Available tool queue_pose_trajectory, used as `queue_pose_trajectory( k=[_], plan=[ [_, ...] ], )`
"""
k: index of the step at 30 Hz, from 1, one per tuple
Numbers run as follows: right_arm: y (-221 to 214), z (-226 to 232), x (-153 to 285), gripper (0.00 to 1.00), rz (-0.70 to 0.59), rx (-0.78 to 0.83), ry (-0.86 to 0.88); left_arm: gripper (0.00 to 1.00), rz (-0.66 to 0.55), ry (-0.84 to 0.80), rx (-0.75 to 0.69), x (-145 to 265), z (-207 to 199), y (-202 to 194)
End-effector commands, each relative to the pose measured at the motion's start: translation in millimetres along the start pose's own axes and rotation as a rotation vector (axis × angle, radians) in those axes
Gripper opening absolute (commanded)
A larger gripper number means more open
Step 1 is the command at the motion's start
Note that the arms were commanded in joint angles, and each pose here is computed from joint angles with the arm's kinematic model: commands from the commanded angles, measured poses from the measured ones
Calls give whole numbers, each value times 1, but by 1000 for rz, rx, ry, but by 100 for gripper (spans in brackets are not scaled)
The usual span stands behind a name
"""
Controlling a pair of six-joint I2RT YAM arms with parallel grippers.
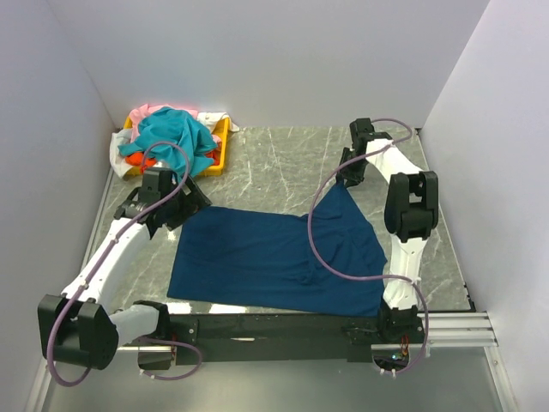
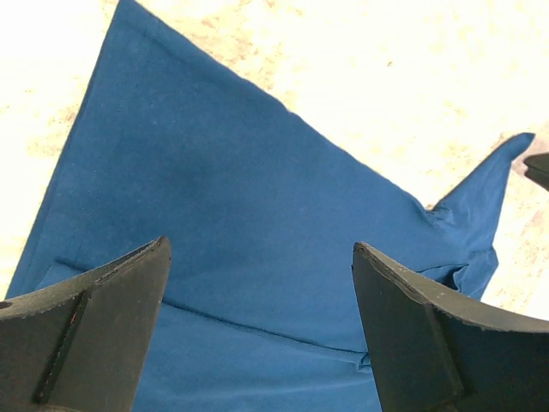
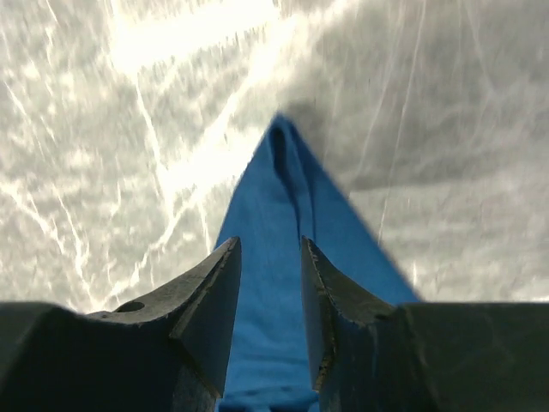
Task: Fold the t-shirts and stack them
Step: Fold the tshirt
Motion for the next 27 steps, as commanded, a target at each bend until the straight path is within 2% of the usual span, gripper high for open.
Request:
queue_pose_trajectory(
  k=[1,10,18,21,27],
  plan=[
    [36,5,5,41,-123,11,18,93,-80,-24,-8,14,-5,13],
    [42,6,-25,40,-88,30,24,95,-112,-13,31,27,2,6],
    [43,8,-32,38,-80,39,30,95,-107,-11,45,31,6,-1],
    [40,9,-32,34,-74,35,51,96,-103,-8,42,30,6,-2],
    [37,10,-24,17,-64,18,58,95,-87,78,42,21,18,-2]
  ],
)
Point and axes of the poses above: each gripper's point midway between its finger pads, its own x axis back along the fingers, its own z axis along the line the jaws close on, y = z × x, the point moved 3 cm from there along x, back along the fingers, and after that the axes turned 11 degrees about -x, right-handed, at the moved point
